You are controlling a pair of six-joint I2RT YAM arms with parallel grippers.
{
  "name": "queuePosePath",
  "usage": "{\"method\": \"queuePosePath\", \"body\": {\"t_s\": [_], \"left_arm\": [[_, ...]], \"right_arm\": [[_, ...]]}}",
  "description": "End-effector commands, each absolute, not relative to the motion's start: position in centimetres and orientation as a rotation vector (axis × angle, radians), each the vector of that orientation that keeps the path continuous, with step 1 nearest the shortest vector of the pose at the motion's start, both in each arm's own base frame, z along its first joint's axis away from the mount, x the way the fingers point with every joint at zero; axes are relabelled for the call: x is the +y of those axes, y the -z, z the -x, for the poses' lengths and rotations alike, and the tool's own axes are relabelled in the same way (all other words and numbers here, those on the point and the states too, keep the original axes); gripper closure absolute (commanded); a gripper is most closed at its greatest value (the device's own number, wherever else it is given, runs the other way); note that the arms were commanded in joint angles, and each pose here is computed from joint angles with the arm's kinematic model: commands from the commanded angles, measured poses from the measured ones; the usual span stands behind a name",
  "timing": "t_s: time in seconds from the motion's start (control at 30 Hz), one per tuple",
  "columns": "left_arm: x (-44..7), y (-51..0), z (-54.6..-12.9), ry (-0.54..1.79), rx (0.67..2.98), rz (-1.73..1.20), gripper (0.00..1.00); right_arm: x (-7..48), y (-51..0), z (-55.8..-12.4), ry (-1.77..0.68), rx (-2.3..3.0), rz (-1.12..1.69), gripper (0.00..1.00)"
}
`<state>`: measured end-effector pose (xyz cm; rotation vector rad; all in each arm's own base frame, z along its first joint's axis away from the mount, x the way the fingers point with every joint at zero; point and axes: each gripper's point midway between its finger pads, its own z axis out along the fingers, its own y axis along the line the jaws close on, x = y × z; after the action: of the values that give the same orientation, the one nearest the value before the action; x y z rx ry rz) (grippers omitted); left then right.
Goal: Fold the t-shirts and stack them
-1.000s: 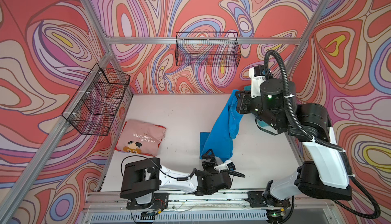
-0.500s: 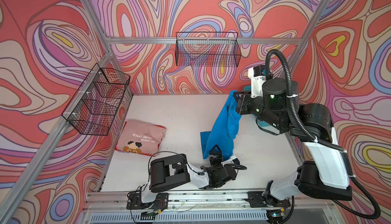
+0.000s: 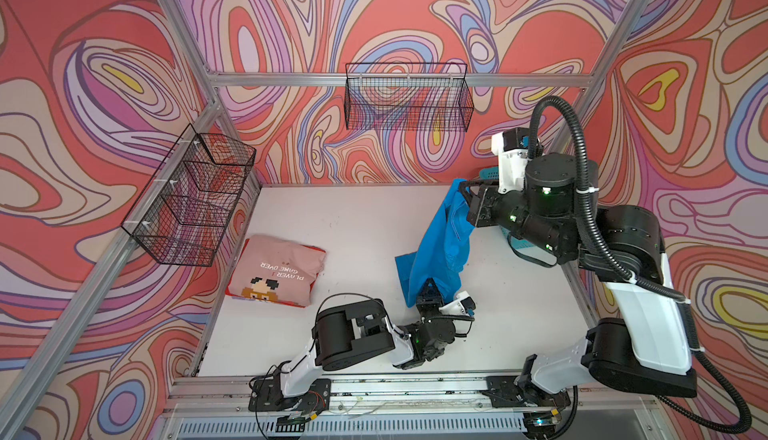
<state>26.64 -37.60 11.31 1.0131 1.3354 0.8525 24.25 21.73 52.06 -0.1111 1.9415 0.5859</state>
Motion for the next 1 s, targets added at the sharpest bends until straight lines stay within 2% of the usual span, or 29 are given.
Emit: {"method": "queuePosePath", "body": {"t_s": [0.0,0.13,0.27,0.6,0.93,0.97], "left_arm": [[-37.2,-14.6,-26.8,-0.803,1.344,-0.892,0.93],[-36.2,-16.7,-26.3,-0.773,1.356,-0.839,1.00],[-35.7,-19.0,-24.7,-0.720,1.348,-0.812,1.00],[-33.3,-20.7,-18.6,-0.649,1.321,-0.853,1.00],[-27.8,-22.6,-17.5,-0.601,1.407,-0.757,1.00],[-27.7,-22.2,-17.3,-0.588,1.415,-0.778,0.97]], "right_arm": [[20.7,-53.3,-23.8,-0.610,1.905,0.078,1.00],[20.1,-52.7,-24.3,-0.550,1.909,0.059,1.00],[19.6,-51.8,-25.0,-0.469,1.915,0.045,1.00],[18.5,-49.8,-28.0,-0.331,1.935,0.017,1.00],[16.7,-45.5,-32.4,-0.344,2.026,-0.026,1.00],[16.8,-44.9,-32.6,-0.344,2.036,-0.028,1.00]]}}
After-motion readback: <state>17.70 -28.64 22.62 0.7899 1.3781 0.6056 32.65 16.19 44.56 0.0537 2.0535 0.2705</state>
